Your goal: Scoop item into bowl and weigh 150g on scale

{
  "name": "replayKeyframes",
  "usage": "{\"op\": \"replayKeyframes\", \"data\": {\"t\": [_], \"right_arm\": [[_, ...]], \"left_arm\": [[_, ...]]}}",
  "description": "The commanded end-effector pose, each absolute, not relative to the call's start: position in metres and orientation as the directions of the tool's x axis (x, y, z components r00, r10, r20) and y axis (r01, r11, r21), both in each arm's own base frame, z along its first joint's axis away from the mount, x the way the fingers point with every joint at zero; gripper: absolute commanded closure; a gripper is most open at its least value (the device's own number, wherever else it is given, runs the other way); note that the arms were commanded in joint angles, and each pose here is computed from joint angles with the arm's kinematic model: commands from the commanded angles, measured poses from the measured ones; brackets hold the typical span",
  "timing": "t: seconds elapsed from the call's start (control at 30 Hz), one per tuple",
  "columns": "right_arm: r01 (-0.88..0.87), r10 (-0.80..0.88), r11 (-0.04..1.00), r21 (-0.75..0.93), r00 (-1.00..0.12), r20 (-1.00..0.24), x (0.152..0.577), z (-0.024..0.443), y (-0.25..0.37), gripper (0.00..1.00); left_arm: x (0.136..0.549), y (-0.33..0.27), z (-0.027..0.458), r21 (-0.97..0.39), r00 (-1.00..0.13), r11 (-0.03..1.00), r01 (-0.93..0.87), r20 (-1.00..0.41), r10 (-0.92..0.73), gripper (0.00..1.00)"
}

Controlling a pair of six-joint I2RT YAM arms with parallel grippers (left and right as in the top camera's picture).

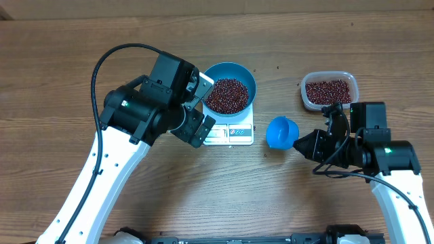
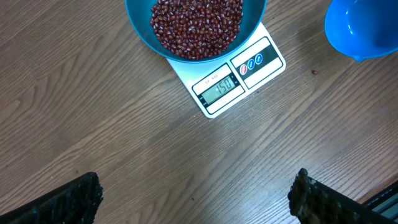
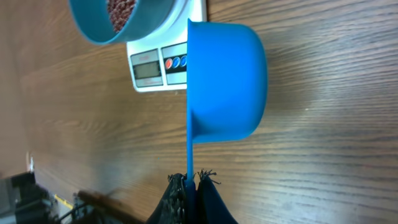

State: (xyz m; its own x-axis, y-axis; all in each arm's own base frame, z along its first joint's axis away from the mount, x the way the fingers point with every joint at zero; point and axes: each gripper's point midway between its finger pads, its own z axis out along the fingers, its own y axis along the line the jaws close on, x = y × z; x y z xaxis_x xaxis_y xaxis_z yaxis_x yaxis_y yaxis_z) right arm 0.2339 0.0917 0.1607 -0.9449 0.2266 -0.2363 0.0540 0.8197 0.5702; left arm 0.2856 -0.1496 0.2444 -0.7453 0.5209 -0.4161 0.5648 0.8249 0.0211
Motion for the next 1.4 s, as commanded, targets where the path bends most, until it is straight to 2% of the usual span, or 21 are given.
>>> {"op": "replayKeyframes", "data": {"t": [0.0, 0.17, 0.43, 0.57, 0.6, 0.63, 0.7, 0.73, 0.8, 1.0, 1.1, 1.23, 1.3, 1.37], "right_arm": [[0.135, 0.294, 0.854, 0.503, -0.922, -0.252, 0.239, 0.145, 0.075, 0.96], [0.133, 0.3, 0.868, 0.479, -0.909, -0.291, 0.25, 0.131, 0.069, 0.96], [0.189, 0.3, 0.868, 0.459, -0.937, -0.18, 0.252, 0.099, 0.069, 0.96], [0.198, 0.303, 0.867, 0.458, -0.938, -0.169, 0.251, 0.097, 0.069, 0.66], [0.202, 0.307, 0.866, 0.458, -0.937, -0.167, 0.251, 0.097, 0.069, 0.49], [0.212, 0.316, 0.862, 0.46, -0.935, -0.162, 0.251, 0.098, 0.069, 0.41], [0.213, 0.318, 0.863, 0.457, -0.934, -0.165, 0.252, 0.1, 0.068, 0.34], [0.216, 0.321, 0.868, 0.448, -0.931, -0.175, 0.254, 0.104, 0.066, 0.24], [0.245, 0.341, 0.884, 0.397, -0.92, -0.192, 0.256, 0.11, 0.056, 0.17], [0.311, 0.368, 0.921, 0.236, -0.893, -0.258, 0.257, 0.145, 0.023, 0.1], [0.312, 0.367, 0.922, 0.228, -0.891, -0.268, 0.253, 0.164, 0.022, 0.04], [0.266, 0.335, 0.933, 0.241, -0.888, -0.316, 0.241, 0.198, 0.027, 0.04], [0.093, 0.204, 0.953, 0.29, -0.902, -0.381, 0.232, 0.22, 0.051, 0.04], [-0.131, 0.046, 0.927, 0.351, -0.89, -0.454, 0.217, 0.239, 0.083, 0.04]], "left_arm": [[0.285, -0.15, 0.245, 0.019, -0.737, 0.817, 0.577, -0.418, 0.53, 0.0], [0.285, -0.15, 0.245, 0.019, -0.737, 0.817, 0.577, -0.418, 0.53, 0.01], [0.285, -0.15, 0.245, 0.019, -0.737, 0.817, 0.577, -0.418, 0.53, 0.0], [0.285, -0.15, 0.245, 0.019, -0.737, 0.817, 0.577, -0.418, 0.53, 0.01], [0.285, -0.15, 0.245, 0.019, -0.737, 0.817, 0.577, -0.418, 0.53, 0.0], [0.285, -0.15, 0.245, 0.019, -0.737, 0.817, 0.577, -0.418, 0.53, 0.0], [0.285, -0.15, 0.245, 0.019, -0.737, 0.817, 0.577, -0.418, 0.53, 0.01], [0.285, -0.15, 0.245, 0.019, -0.737, 0.817, 0.577, -0.418, 0.53, 0.0], [0.285, -0.15, 0.245, 0.019, -0.737, 0.817, 0.577, -0.418, 0.53, 0.0], [0.285, -0.15, 0.245, 0.019, -0.737, 0.817, 0.577, -0.418, 0.53, 0.0], [0.285, -0.15, 0.245, 0.019, -0.737, 0.817, 0.577, -0.418, 0.53, 0.0], [0.285, -0.15, 0.245, 0.019, -0.737, 0.817, 0.577, -0.418, 0.53, 0.01], [0.285, -0.15, 0.245, 0.019, -0.737, 0.817, 0.577, -0.418, 0.53, 0.0], [0.285, -0.15, 0.245, 0.019, -0.737, 0.817, 0.577, -0.418, 0.53, 0.0]]}}
